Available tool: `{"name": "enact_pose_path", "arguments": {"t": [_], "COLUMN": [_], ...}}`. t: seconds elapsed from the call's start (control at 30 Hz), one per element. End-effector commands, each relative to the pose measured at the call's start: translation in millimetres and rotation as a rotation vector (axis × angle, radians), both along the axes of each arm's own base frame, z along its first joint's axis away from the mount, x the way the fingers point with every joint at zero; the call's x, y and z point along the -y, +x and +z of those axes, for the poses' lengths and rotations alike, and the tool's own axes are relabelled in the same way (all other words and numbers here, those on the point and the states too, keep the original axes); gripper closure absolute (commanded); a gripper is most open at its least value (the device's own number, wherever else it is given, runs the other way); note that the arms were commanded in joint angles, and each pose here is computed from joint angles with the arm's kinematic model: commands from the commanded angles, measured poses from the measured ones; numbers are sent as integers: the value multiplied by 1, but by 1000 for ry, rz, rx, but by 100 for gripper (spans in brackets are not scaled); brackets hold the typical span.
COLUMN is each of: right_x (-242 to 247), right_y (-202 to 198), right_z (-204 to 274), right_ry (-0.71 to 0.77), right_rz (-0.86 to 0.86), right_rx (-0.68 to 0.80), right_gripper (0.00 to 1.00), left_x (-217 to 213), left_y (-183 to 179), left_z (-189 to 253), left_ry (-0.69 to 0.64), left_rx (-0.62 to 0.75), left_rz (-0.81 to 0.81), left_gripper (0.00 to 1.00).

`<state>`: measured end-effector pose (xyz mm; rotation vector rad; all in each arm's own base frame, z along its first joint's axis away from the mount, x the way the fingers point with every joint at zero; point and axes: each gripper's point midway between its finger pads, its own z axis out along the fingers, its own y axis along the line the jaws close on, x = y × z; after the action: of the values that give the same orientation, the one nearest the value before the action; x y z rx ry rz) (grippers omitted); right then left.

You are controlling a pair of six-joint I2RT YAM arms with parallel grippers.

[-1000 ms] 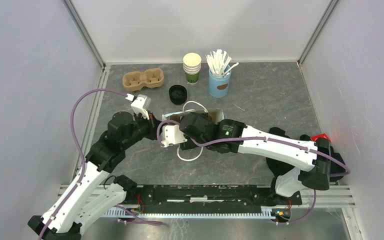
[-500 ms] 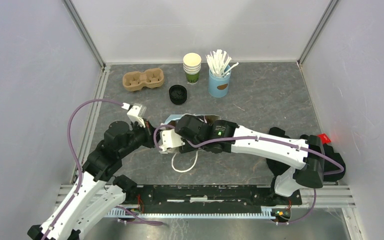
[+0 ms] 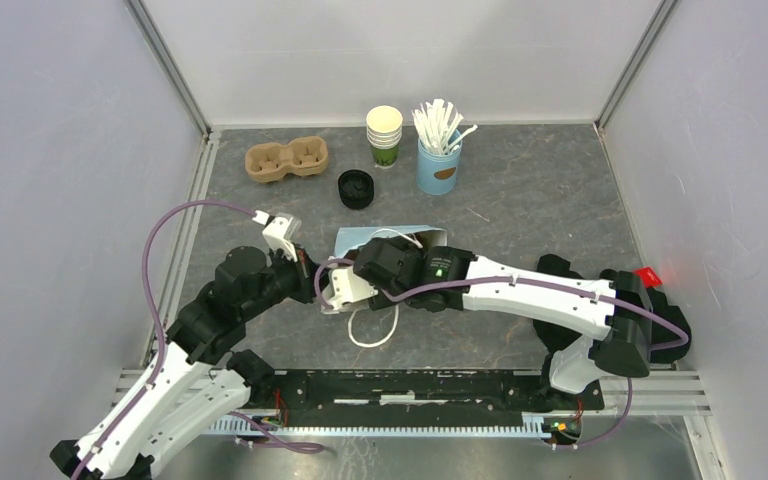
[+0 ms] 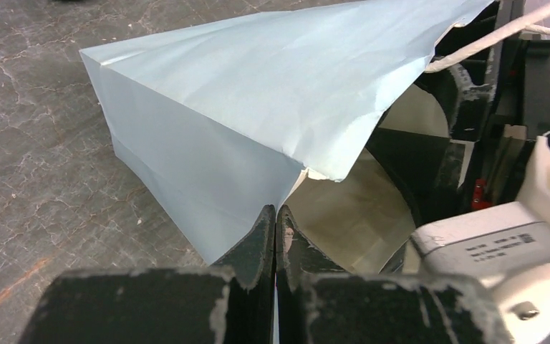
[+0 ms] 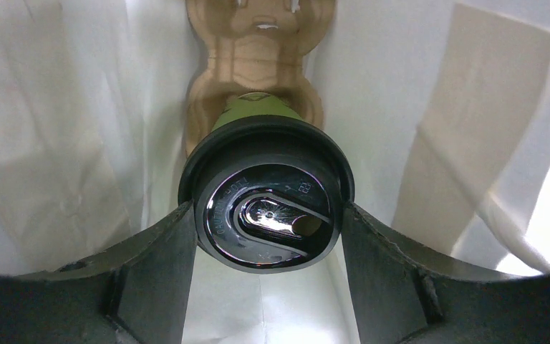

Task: Pack the takeout coffee

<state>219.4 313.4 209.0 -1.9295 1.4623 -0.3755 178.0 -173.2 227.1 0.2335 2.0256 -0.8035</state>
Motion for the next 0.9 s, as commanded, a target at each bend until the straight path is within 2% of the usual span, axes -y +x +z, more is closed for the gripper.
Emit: {"name": "enact_pose_path", "arguments": {"t": [0.0, 0.43, 0.73, 0.87], "right_x": [4, 5, -14, -11], "right_y": [11, 25, 21, 20], "right_z": [19, 30, 56, 47], "right_ry": [28, 86, 132, 92], "right_rz": [-16, -10, 13, 16], "right_rx": [105, 170, 125, 110], "right_gripper": [80, 81, 80, 81], "left_x": [-1, -9, -3, -2], "left_y": [-2, -2, -1, -1], "left_z": [-6, 6, 17, 25], "left_ry": [-6, 15, 31, 40], "left_rx": [-30, -10, -28, -38], "left_rz": [24, 44, 20, 9], "left_gripper": [98, 98, 98, 98]}}
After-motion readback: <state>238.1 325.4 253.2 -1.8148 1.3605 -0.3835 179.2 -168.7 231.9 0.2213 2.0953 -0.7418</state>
